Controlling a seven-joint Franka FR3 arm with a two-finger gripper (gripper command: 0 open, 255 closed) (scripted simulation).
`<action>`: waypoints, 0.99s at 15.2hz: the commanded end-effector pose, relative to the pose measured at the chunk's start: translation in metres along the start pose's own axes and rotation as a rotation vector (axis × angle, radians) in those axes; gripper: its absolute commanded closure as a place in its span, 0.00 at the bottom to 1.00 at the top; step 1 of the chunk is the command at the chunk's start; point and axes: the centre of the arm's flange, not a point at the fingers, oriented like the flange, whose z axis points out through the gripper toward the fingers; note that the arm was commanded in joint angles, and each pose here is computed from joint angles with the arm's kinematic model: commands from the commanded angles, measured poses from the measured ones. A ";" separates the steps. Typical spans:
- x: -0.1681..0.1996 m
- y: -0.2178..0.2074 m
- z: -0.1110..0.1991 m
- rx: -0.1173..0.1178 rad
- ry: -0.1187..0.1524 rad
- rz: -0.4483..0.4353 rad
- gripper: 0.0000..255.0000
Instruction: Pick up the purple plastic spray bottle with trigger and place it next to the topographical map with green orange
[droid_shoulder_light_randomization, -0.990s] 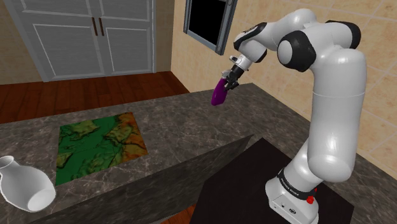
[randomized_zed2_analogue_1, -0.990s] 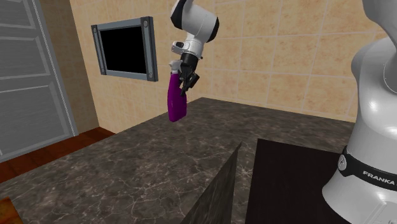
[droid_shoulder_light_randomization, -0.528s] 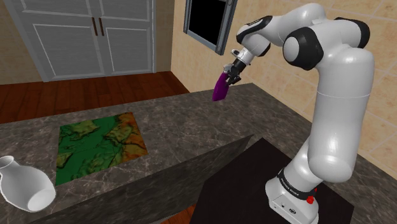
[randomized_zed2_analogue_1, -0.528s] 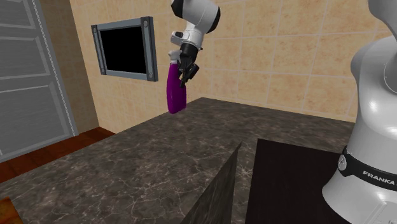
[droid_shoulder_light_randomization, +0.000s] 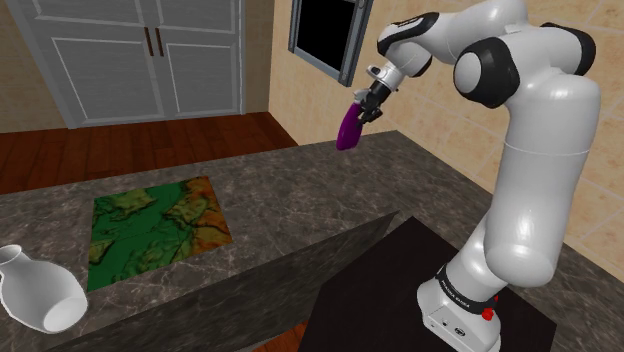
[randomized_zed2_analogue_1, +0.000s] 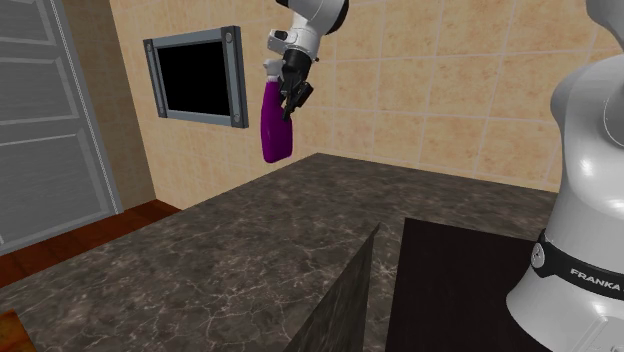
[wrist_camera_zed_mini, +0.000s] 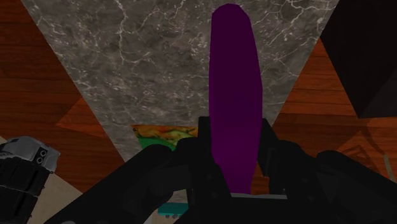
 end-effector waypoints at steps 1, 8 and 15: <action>0.005 0.000 -0.009 0.000 0.000 0.000 1.00; 0.025 0.000 -0.041 0.000 0.000 0.000 1.00; 0.044 0.000 -0.072 0.000 0.000 0.000 1.00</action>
